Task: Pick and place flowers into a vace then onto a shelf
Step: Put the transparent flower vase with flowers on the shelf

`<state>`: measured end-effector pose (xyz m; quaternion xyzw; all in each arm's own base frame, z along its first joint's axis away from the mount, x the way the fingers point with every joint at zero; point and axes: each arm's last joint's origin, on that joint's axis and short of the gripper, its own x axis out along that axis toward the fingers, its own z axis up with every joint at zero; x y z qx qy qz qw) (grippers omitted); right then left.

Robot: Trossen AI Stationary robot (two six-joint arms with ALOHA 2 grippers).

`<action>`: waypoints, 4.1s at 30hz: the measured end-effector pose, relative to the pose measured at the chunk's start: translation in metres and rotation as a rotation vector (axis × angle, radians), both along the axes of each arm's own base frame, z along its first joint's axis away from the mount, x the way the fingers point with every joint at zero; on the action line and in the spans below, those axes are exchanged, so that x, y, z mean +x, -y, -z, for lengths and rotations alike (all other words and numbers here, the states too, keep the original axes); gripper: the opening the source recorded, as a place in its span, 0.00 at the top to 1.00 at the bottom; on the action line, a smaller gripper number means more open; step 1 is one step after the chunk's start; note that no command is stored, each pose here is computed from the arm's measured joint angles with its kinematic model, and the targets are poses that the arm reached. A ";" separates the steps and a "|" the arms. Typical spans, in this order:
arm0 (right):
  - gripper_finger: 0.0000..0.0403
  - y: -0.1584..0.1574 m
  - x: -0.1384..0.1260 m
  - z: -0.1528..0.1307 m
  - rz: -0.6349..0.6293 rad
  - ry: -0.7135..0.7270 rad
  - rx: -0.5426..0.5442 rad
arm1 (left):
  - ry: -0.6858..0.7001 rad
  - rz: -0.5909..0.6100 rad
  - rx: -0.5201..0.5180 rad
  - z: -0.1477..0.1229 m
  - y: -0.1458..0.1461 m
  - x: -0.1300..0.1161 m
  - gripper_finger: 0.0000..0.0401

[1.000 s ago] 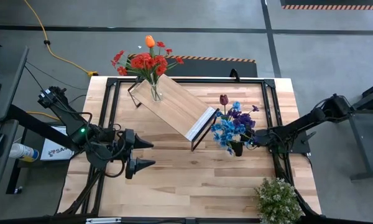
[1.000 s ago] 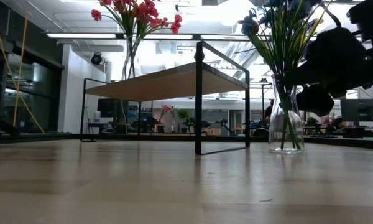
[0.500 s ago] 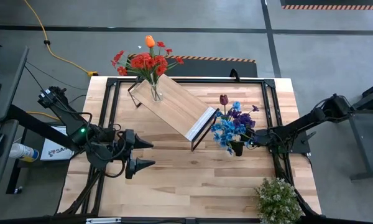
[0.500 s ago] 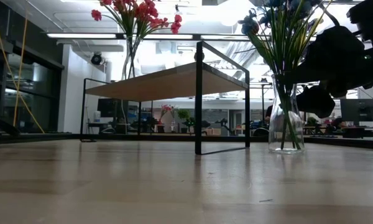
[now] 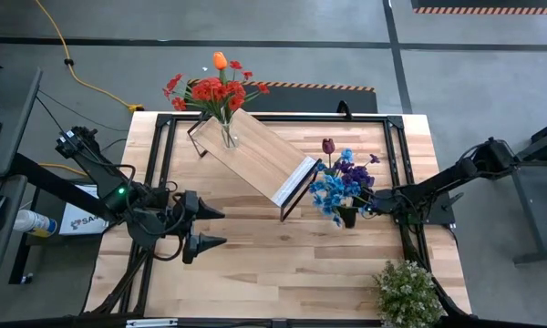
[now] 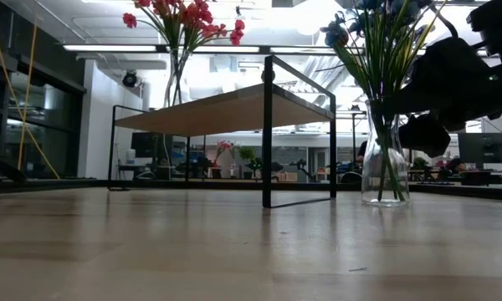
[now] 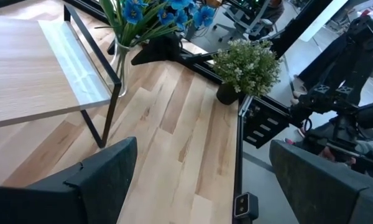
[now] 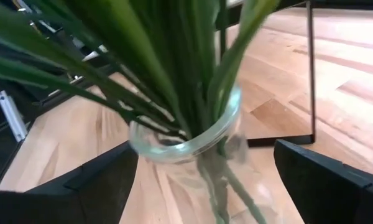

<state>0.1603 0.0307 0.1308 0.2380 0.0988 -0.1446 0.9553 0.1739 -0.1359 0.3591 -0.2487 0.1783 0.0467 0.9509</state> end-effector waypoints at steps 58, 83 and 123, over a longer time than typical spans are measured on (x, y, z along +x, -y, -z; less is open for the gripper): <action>0.60 -0.005 0.015 -0.026 0.070 0.099 -0.026 | -0.023 0.021 0.005 0.002 0.000 -0.001 0.00; 0.60 -0.091 0.026 -0.195 -0.005 -0.056 -0.176 | -0.040 0.068 -0.014 0.002 0.001 -0.001 0.00; 0.58 0.049 0.179 -0.162 0.097 -0.108 -0.311 | -0.040 0.067 -0.014 0.002 0.001 -0.001 0.00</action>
